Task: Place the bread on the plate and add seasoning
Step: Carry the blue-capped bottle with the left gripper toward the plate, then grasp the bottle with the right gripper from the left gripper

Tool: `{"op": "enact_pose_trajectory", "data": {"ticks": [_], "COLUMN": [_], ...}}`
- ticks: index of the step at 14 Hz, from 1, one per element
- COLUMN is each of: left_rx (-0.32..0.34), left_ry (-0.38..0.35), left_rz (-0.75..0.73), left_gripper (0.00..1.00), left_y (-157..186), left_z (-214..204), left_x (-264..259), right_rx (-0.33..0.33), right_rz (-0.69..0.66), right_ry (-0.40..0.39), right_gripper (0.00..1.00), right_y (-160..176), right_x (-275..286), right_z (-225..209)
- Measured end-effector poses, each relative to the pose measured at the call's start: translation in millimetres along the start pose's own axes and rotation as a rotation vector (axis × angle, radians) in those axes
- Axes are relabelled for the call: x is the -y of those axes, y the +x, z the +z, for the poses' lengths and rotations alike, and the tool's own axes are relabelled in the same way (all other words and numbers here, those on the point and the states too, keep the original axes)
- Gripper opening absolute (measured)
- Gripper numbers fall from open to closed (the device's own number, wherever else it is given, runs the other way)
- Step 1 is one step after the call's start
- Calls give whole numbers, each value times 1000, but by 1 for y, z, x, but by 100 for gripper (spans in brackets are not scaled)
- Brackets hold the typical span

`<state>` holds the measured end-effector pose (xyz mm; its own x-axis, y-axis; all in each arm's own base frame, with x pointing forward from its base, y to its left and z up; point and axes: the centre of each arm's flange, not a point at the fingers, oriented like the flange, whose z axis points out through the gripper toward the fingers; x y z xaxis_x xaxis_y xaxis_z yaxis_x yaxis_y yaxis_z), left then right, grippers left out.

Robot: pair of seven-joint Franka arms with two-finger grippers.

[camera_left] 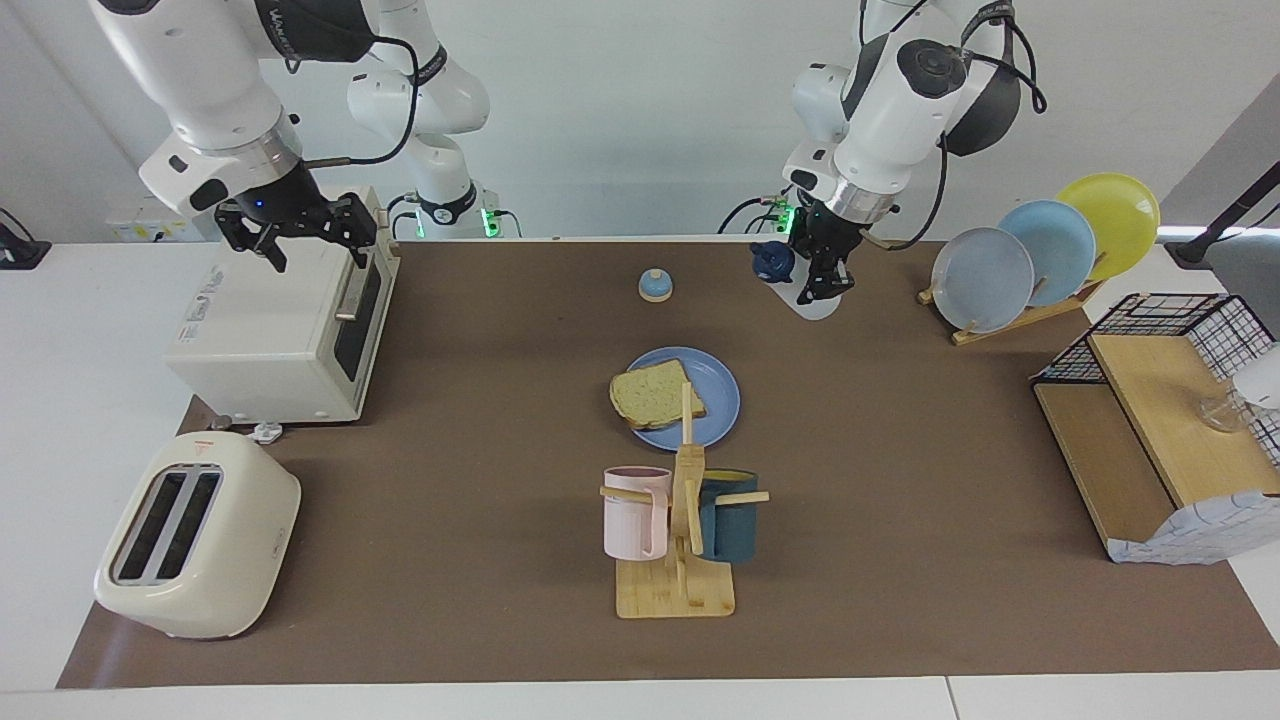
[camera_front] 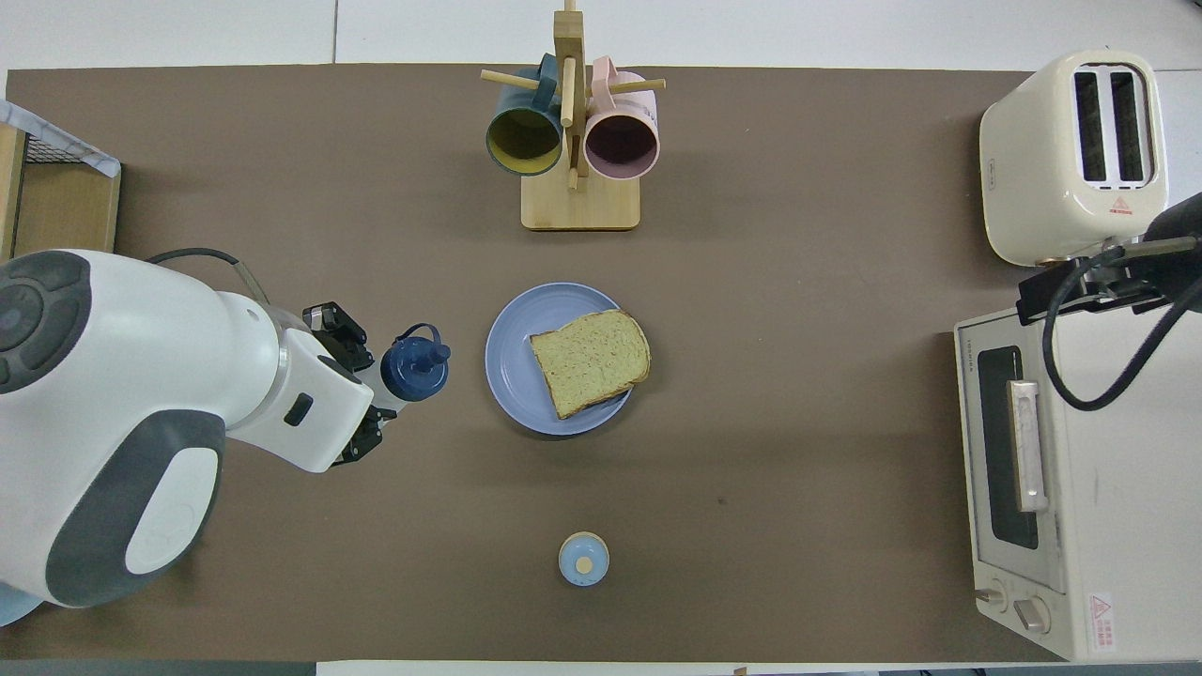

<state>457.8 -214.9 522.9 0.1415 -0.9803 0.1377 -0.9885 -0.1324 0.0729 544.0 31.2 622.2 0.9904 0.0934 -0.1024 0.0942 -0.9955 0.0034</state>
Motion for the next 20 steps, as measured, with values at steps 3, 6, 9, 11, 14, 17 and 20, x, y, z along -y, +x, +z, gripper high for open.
{"op": "enact_pose_trajectory", "data": {"ticks": [3, 6, 9, 11, 14, 17, 20], "left_rx": [-8, -8, -3, -2, -12, -17, -17], "left_ry": [6, 6, 5, 7, 15, 20, 21], "left_rz": [2, 4, 26, 38, 38, 36, 35], "left_gripper": [44, 44, 44, 44, 44, 44, 44], "left_y": [-2, -1, 8, 13, 11, 9, 10], "left_z": [-5, -4, -2, -2, -1, 0, 1], "left_x": [-3, -4, -10, -15, -19, -22, -22], "right_rx": [-37, -80, -89, -121, -162, -182, -208], "right_rz": [-70, -38, -23, 34, 51, 51, 69], "right_ry": [228, 389, 493, 535, 578, 590, 609], "right_gripper": [100, 100, 100, 96, 77, 55, 40], "right_y": [-3, -5, -23, -37, -53, -57, -55], "right_x": [71, 141, 229, 281, 337, 356, 364], "right_z": [-12, -26, -37, -42, -25, -6, -1]}}
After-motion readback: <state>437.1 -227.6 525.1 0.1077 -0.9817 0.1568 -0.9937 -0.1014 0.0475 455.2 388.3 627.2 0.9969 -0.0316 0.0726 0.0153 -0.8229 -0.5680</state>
